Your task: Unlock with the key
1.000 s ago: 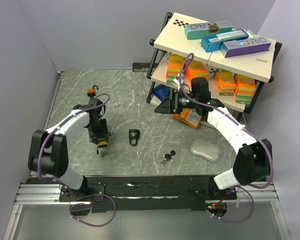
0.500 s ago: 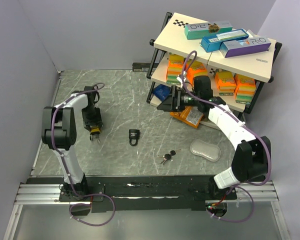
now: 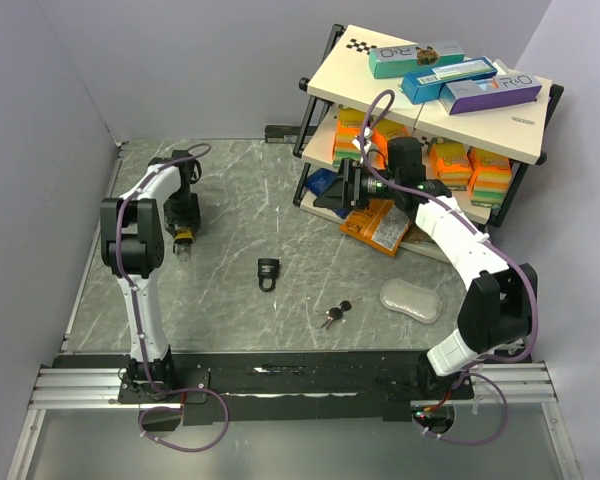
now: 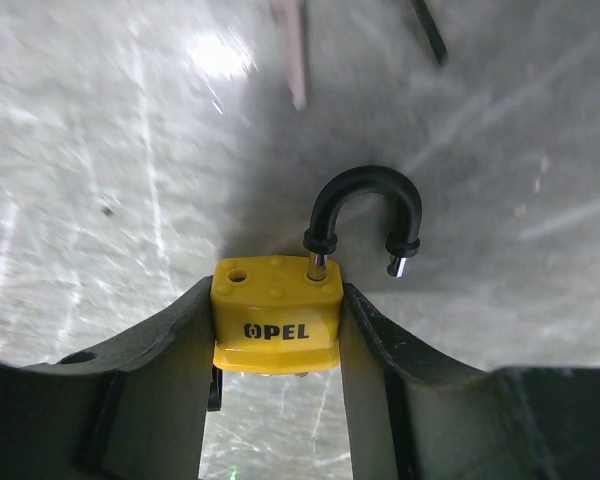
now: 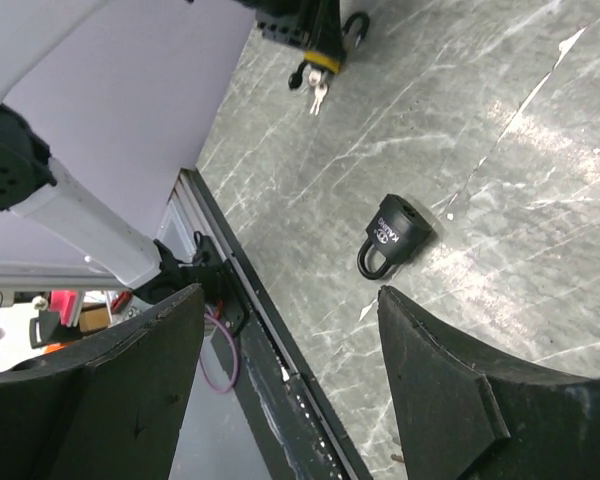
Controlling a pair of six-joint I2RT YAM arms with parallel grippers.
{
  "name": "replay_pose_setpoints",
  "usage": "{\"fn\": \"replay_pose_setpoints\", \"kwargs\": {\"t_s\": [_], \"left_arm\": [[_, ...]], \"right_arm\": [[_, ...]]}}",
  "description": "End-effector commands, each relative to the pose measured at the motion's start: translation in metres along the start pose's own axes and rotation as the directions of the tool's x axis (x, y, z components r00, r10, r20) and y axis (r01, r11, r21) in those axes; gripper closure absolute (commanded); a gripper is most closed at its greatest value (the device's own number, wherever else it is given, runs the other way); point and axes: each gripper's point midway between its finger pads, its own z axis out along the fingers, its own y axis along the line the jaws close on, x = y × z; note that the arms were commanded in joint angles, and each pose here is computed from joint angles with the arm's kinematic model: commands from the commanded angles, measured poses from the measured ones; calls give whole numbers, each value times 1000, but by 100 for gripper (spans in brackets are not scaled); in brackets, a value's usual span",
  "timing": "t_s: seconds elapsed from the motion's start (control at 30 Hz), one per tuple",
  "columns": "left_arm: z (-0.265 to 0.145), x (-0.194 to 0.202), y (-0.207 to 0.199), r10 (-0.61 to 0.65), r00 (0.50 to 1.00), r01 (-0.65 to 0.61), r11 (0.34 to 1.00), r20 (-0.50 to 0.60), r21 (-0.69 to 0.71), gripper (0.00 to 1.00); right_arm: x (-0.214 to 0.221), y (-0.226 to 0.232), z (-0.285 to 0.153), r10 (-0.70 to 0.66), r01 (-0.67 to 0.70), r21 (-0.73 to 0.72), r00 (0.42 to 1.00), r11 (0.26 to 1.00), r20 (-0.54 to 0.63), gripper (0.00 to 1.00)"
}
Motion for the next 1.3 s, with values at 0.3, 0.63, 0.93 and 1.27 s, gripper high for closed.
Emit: {"fn": "replay_pose_setpoints", "kwargs": {"t_s": [0.3, 0.63, 0.93, 1.27], "left_arm": [[36, -11, 12, 1, 1000, 1, 999, 26, -48, 68], [20, -18, 9, -23, 998, 23, 1000, 59, -16, 25], [-24, -37, 4, -69, 983, 60, 996, 172, 59, 3], [-120, -47, -27, -155, 908, 30, 950, 388, 311, 4]], "right_arm": [[-16, -3, -3, 35, -35, 0, 999, 999, 15, 24], [-14, 3, -7, 24, -24, -7, 999, 1000, 25, 24], [-12, 5, -16, -21, 19, 35, 999, 999, 39, 24], [9, -9, -24, -73, 72, 184, 997, 980, -1, 24]]}}
